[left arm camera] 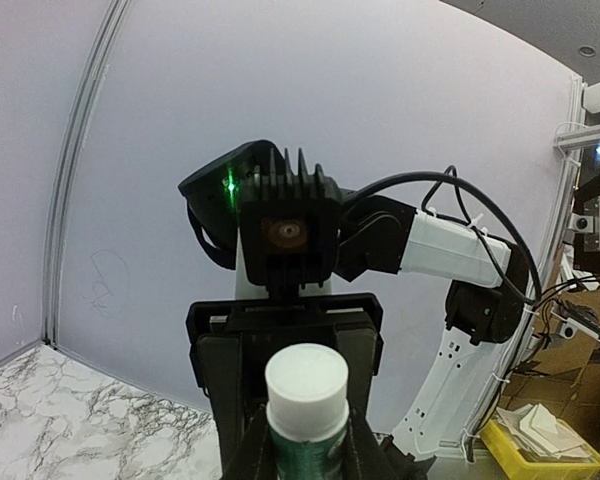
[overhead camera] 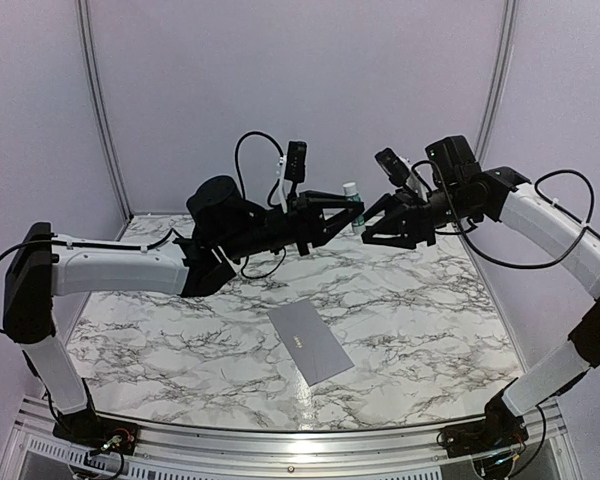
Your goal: Place the letter into the envelope and seal it
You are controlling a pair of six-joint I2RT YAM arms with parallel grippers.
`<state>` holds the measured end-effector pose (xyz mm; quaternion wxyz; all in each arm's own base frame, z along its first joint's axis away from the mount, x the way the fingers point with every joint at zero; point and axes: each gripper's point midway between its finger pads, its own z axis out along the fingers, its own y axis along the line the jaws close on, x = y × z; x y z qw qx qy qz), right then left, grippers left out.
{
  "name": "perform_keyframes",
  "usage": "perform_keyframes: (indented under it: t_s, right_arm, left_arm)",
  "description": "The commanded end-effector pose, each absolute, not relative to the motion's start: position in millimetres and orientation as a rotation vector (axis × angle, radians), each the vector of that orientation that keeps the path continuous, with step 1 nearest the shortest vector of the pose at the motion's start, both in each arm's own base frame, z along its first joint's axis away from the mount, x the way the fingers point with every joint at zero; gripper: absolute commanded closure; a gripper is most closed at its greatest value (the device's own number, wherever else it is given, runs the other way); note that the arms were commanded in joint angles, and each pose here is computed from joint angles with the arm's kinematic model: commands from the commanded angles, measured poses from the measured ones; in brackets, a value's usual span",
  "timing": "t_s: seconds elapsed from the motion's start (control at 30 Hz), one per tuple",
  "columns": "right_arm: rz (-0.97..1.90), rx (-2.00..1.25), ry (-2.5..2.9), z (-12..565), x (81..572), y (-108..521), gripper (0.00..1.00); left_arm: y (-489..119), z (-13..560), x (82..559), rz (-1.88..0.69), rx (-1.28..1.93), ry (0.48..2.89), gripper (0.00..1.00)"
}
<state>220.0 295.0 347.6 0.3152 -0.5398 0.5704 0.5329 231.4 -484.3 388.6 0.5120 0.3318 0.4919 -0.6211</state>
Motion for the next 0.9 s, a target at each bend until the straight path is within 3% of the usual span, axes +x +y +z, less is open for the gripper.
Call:
perform_keyframes:
  t_s: [0.0, 0.1, 0.27, 0.43, 0.63, 0.77, 0.87]
  right_arm:
    - [1.442, -1.435, 1.448, 362, 211, 298, 0.63]
    - [1.452, -1.432, 1.453, 361, 211, 298, 0.68]
    - [1.46, -1.422, 1.462, 361, 213, 299, 0.9]
    - [1.364, -1.355, 1.531, 364, 229, 301, 0.99]
    - [0.702, -0.89, 1.86, 351, 324, 273, 1.0]
    - [0.795, -0.828, 1.954, 320, 322, 280, 0.92]
    - [0.871, -0.84, 1.938, 323, 311, 282, 0.75]
  left_arm:
    - [-485, 402, 232, -1.504, 0.794, 1.136, 1.0]
    - [-486, 401, 233, -1.504, 0.792, 1.14, 1.0]
    - [-486, 399, 235, -1.498, 0.782, 1.147, 1.0]
    - [-484, 388, 262, -1.408, 0.625, 1.228, 1.0]
    - [-472, 367, 312, -0.993, 0.146, 1.359, 1.0]
    - [-482, 365, 316, -0.932, 0.117, 1.392, 1.0]
    - [-478, 363, 313, -0.892, 0.16, 1.401, 1.0]
